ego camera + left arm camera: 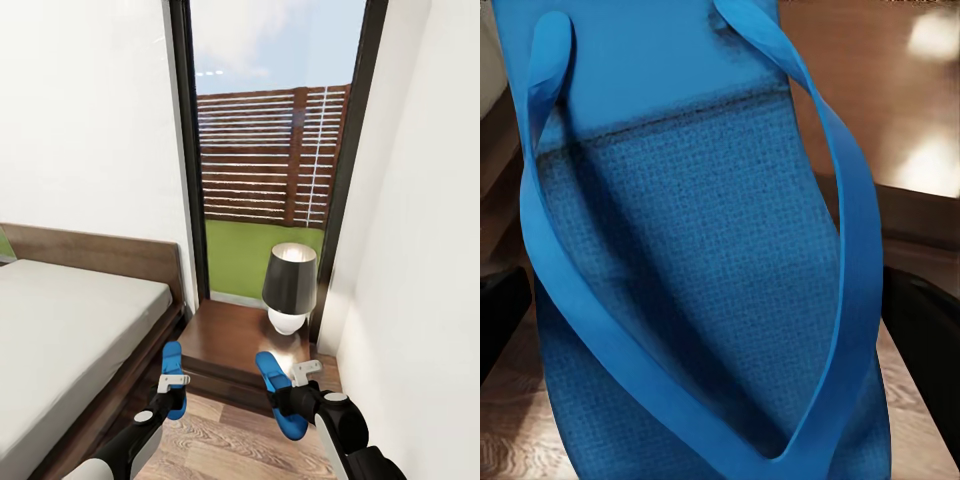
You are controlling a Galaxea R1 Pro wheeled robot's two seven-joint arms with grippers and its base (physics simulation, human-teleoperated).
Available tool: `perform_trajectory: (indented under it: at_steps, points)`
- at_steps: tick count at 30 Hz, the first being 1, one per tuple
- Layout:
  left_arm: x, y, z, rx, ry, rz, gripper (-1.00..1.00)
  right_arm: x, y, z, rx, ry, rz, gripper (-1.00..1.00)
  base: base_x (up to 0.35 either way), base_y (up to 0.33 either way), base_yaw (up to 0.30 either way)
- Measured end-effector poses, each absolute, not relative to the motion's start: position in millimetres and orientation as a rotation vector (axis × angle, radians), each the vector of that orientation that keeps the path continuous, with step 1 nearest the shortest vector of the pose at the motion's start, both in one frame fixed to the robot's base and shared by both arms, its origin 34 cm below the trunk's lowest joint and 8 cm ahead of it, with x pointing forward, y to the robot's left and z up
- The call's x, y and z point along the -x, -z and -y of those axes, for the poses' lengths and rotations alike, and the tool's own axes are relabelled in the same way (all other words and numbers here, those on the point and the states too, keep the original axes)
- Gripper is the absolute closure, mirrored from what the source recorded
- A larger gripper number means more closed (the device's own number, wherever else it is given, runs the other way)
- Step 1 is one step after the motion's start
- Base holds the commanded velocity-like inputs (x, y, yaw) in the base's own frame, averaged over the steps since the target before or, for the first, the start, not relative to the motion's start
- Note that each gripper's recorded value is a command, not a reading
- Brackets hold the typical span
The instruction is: In the bedroom, move the book from the bed onto either nightstand, and place the two sandals side by side next to the bed.
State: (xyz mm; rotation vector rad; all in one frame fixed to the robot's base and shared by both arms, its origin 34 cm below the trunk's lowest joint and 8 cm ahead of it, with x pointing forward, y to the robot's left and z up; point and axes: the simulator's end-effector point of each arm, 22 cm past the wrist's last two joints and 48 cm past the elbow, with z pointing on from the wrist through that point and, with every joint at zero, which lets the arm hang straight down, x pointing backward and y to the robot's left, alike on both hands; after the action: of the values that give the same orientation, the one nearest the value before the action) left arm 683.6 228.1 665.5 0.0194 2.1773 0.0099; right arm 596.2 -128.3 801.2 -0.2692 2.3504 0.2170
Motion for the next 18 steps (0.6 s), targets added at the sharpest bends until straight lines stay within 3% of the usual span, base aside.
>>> perform_trajectory:
  at_steps: [11, 18]
  points:
    - [-684.0, -683.5, -228.1, -0.02, -0.01, -2.177, 1.0, -596.5, -819.2, 128.0, 0.27, -0.217, -2.351, 1.0, 0.0, 0.0, 0.011]
    - [-684.0, -694.7, -228.1, -0.019, -0.01, -2.177, 1.0, -596.2, -829.6, 127.3, 0.271, -0.218, -2.353, 1.0, 0.0, 0.0, 0.152]
